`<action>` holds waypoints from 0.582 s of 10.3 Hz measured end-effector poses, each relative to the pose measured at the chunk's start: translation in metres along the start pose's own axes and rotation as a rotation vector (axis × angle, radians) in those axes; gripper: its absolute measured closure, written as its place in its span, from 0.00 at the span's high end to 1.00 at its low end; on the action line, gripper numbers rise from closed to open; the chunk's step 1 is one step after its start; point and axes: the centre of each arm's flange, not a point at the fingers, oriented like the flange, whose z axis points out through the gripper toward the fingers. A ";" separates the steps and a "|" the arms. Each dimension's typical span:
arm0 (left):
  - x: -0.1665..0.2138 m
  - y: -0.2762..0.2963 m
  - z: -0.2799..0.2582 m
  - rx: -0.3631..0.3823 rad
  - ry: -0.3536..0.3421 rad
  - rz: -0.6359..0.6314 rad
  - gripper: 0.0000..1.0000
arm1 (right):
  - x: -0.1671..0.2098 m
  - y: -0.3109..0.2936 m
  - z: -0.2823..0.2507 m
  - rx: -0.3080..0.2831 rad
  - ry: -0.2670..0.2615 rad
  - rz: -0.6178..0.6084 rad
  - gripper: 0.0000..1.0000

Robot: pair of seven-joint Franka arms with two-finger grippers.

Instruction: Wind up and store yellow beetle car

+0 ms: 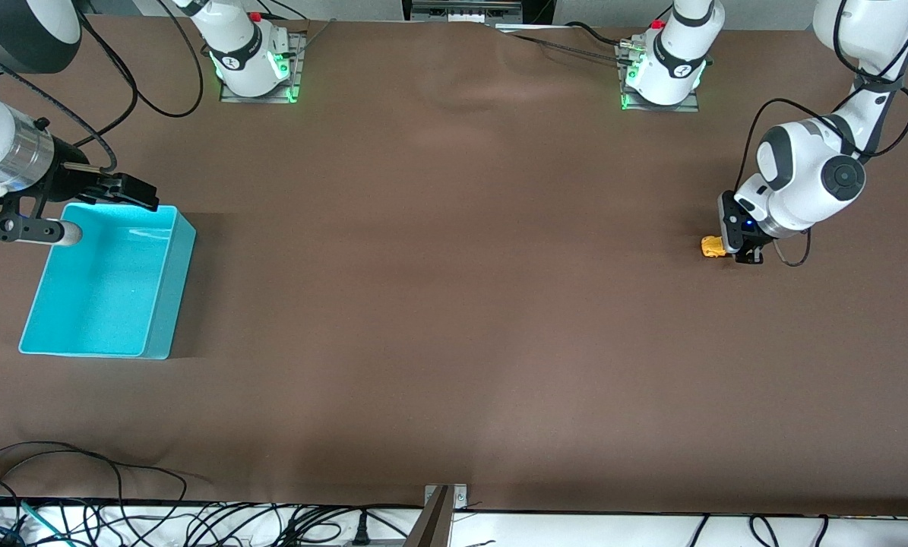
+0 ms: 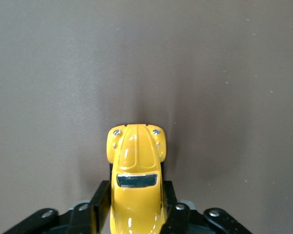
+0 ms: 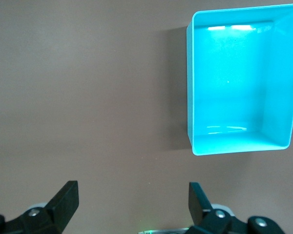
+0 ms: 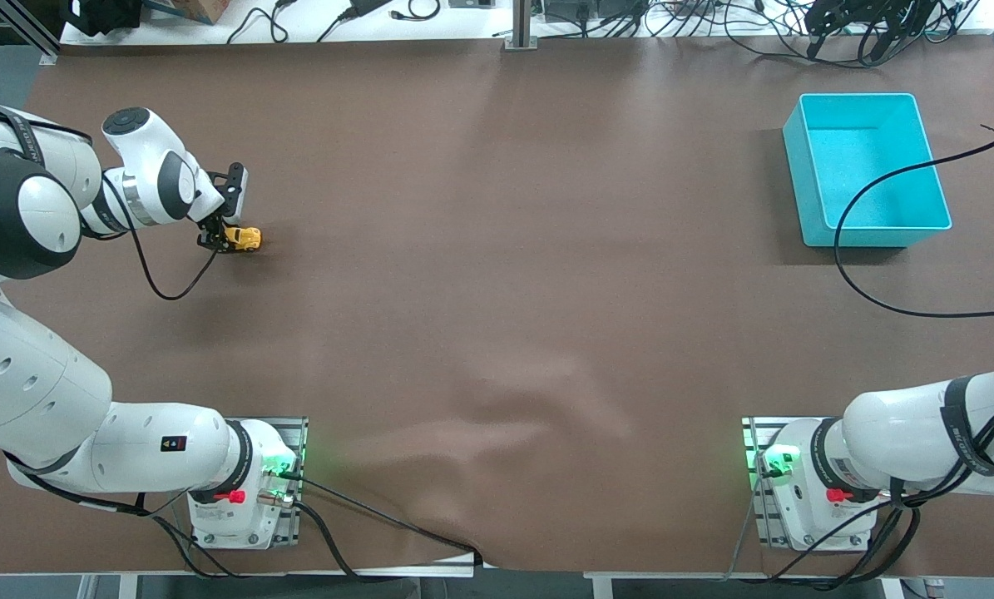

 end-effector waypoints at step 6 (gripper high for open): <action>0.006 -0.021 0.001 0.022 -0.003 -0.030 1.00 | 0.001 0.000 0.002 0.000 -0.003 -0.003 1.00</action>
